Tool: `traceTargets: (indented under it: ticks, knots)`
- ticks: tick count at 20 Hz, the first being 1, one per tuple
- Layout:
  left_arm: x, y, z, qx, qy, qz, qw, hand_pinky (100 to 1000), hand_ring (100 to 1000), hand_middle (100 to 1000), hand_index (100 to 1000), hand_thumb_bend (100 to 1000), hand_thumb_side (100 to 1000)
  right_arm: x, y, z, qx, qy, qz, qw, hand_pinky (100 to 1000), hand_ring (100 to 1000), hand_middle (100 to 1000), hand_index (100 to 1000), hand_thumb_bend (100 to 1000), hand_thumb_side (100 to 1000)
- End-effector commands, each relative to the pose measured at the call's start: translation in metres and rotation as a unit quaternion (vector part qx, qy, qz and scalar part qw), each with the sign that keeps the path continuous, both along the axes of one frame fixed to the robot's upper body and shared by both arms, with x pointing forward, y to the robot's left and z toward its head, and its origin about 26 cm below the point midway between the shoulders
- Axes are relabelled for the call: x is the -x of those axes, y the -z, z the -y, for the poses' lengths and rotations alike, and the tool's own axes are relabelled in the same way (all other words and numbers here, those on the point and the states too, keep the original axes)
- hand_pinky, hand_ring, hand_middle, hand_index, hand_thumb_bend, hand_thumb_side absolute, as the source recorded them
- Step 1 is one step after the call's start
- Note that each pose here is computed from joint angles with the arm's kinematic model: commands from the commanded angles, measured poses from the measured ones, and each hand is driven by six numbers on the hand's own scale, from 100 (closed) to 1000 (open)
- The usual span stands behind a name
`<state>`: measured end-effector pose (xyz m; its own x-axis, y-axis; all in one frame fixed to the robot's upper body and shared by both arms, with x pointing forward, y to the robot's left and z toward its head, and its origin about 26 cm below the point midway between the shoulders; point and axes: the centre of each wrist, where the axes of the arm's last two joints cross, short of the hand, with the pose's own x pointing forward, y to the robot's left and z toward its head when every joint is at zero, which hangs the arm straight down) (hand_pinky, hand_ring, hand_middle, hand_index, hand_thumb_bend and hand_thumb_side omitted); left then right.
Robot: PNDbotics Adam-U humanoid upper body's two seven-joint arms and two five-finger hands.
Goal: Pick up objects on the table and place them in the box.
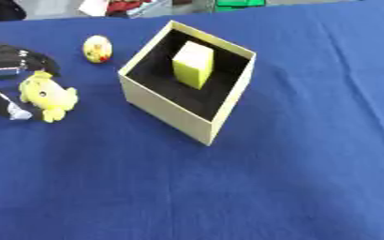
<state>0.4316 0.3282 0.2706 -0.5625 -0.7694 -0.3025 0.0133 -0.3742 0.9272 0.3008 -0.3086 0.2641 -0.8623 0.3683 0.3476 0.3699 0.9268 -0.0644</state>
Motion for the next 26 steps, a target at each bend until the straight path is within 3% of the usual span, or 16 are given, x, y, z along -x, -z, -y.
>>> traceTargets:
  ticks: [1, 8, 15, 19, 26]
  knots:
    - [0.0001, -0.0115, -0.0054, -0.021, -0.011, 0.009, 1.000, 888, 875, 854, 875, 406, 295, 0.0040, -0.0116, 0.0020, 0.008, -0.002, 0.018, 1.000, 840, 720, 677, 768, 100, 844]
    - [-0.0048, -0.0052, -0.0104, -0.034, -0.027, 0.004, 0.999, 881, 866, 840, 863, 304, 262, 0.0038, -0.0121, 0.0015, 0.003, -0.005, 0.020, 1.000, 840, 715, 672, 766, 100, 846]
    - [-0.0069, -0.0043, -0.0092, -0.017, -0.017, 0.016, 1.000, 865, 823, 727, 805, 240, 300, 0.0041, -0.0108, 0.0024, 0.001, -0.002, 0.017, 1.000, 840, 713, 670, 766, 100, 847]
    - [-0.0062, -0.0071, -0.0077, -0.015, -0.015, 0.022, 1.000, 856, 801, 699, 781, 255, 305, 0.0042, -0.0098, 0.0028, 0.000, -0.001, 0.015, 1.000, 841, 713, 669, 766, 100, 847]
    - [-0.0044, -0.0122, -0.0076, -0.023, -0.016, 0.011, 1.000, 873, 814, 729, 801, 402, 294, 0.0045, -0.0079, 0.0037, 0.000, 0.002, 0.011, 1.000, 841, 713, 668, 766, 100, 847]
